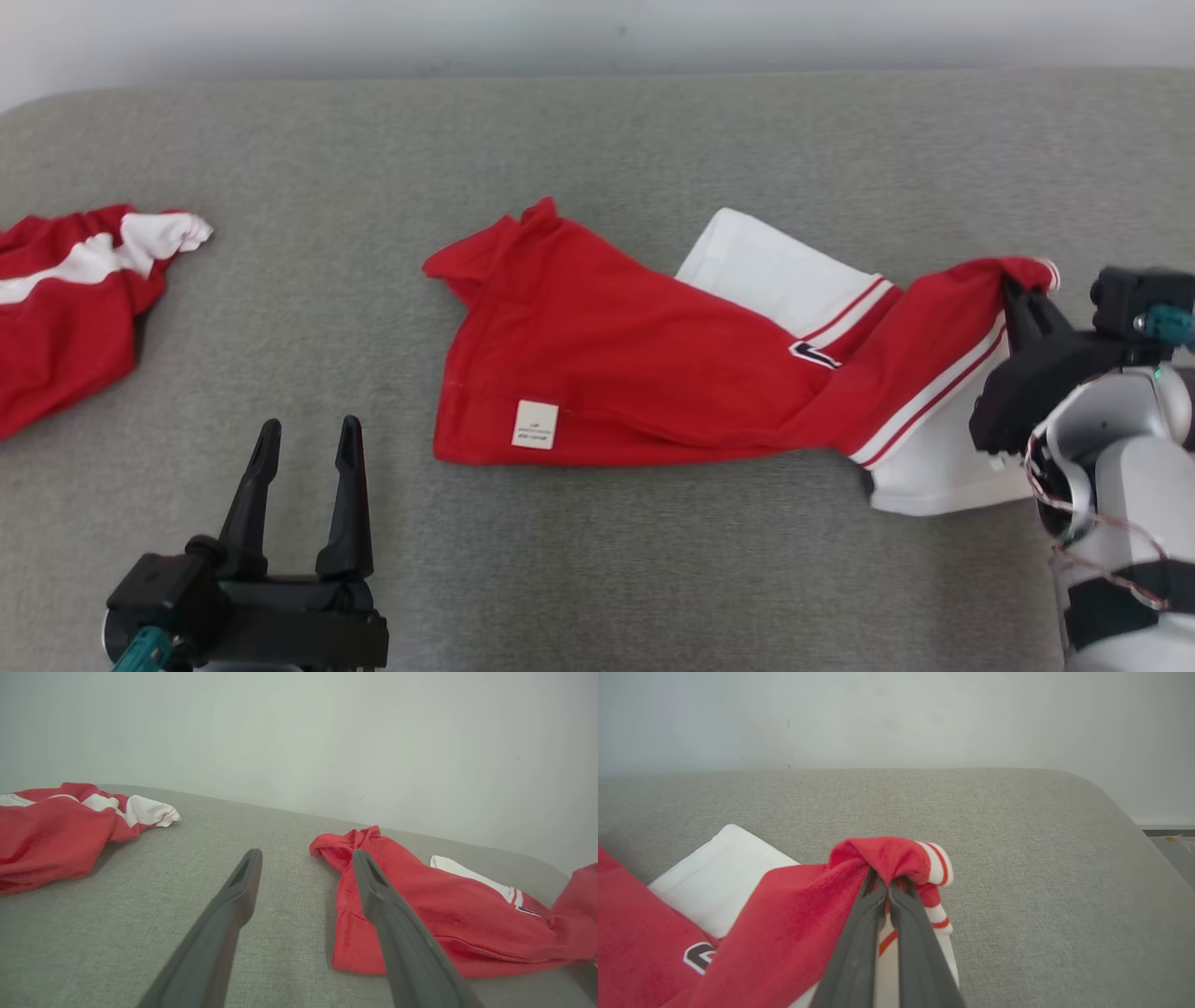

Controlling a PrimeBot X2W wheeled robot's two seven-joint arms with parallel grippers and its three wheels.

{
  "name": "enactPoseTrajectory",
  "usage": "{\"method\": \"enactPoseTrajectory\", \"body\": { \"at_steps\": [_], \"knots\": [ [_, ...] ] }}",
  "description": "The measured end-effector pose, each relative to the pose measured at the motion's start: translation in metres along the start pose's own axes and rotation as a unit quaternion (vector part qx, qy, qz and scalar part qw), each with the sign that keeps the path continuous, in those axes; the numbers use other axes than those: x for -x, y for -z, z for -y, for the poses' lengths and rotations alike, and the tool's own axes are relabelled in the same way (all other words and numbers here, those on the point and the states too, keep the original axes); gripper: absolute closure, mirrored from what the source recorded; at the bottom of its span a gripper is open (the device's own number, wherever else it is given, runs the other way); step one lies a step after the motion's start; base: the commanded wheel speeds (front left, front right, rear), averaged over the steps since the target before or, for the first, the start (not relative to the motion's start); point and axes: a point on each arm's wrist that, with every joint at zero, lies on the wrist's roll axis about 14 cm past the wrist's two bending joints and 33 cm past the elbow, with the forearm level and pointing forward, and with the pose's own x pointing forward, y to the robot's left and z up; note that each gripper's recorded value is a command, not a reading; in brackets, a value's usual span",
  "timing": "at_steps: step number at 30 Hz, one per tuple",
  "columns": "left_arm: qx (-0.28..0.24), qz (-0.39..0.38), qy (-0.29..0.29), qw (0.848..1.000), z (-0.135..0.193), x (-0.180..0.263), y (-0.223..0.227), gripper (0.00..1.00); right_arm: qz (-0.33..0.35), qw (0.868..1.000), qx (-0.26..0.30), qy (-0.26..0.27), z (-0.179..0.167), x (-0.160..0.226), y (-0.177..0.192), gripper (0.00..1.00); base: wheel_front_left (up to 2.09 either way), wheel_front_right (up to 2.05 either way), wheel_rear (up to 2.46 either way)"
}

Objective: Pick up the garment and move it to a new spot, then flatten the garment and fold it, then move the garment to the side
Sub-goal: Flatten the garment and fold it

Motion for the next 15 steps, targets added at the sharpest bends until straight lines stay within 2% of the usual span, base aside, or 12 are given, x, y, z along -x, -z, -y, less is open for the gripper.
{"method": "enactPoseTrajectory", "body": {
  "at_steps": [9, 10, 11, 15],
  "knots": [
    [-0.010, -0.001, -0.038, 0.999, -0.026, 0.006, -0.002, 0.00, 0.005, 1.000, 0.013, -0.026, -0.027, -0.055, 0.004, 1.00, 0.00, 0.00, 0.00],
    [-0.011, -0.002, -0.042, 0.999, -0.029, 0.007, -0.001, 0.00, 0.003, 1.000, 0.013, -0.028, -0.030, -0.058, 0.007, 0.79, 0.00, 0.00, 0.00],
    [-0.012, -0.003, -0.046, 0.999, -0.031, 0.009, -0.001, 0.00, -0.001, 0.999, 0.014, -0.030, -0.032, -0.060, 0.011, 0.00, 0.00, 0.00, 0.00],
    [-0.013, -0.002, -0.056, 0.998, -0.036, 0.014, -0.004, 0.00, -0.004, 1.000, 0.006, -0.028, -0.032, -0.058, 0.018, 0.00, 0.00, 0.00, 0.00]
  ]
}}
